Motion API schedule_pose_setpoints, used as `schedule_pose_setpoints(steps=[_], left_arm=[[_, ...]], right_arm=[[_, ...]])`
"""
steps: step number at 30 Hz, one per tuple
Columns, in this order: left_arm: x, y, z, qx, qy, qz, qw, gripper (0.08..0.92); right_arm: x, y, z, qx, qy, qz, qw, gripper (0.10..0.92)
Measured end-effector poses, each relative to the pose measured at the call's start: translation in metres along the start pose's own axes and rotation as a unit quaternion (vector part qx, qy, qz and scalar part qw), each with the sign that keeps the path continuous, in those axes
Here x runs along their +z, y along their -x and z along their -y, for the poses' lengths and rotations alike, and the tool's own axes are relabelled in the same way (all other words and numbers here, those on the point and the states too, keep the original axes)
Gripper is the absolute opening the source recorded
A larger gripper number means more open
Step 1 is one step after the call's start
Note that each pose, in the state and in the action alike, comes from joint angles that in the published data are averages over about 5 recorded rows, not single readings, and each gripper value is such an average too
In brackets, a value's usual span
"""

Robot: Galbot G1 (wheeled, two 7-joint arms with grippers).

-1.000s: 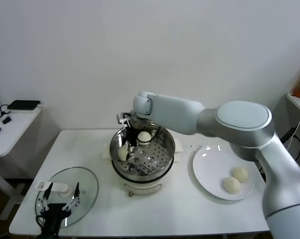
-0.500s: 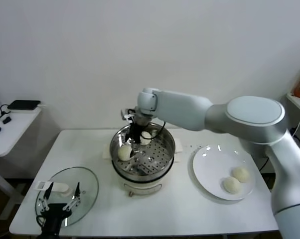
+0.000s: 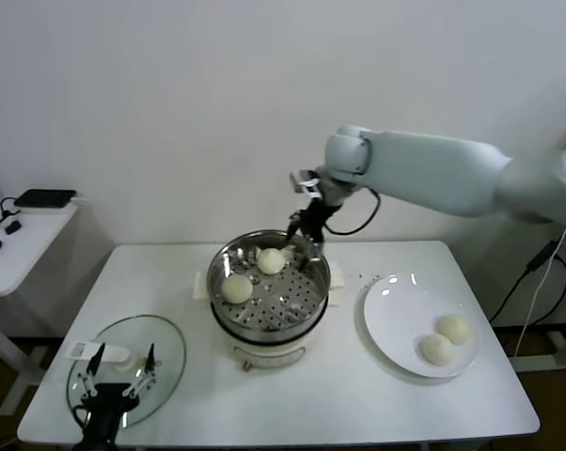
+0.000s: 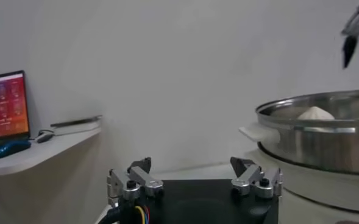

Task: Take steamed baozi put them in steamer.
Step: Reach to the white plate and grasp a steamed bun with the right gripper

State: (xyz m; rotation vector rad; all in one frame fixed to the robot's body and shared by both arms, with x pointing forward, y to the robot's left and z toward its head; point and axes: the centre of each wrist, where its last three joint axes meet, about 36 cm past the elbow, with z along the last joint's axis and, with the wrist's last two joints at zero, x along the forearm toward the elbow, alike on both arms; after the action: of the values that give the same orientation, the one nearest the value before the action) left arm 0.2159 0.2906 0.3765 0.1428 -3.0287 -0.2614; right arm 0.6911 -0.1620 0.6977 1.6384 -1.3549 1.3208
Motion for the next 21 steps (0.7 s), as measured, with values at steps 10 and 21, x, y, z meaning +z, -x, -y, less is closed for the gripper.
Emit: schedule_pose_setpoints(steps=[10, 21], left_arm=[[0.000, -0.002, 0.003, 0.006, 0.003, -0.003, 1.000, 0.823], [0.000, -0.008, 0.003, 0.005, 0.006, -0.007, 1.000, 0.823]], right_arm=[[0.097, -0.024, -0.065, 0.001, 0.018, -0.027, 0.999, 0.823], [0.190, 0.017, -0.133, -0.018, 0.038, -0.056, 0.998, 0.823]])
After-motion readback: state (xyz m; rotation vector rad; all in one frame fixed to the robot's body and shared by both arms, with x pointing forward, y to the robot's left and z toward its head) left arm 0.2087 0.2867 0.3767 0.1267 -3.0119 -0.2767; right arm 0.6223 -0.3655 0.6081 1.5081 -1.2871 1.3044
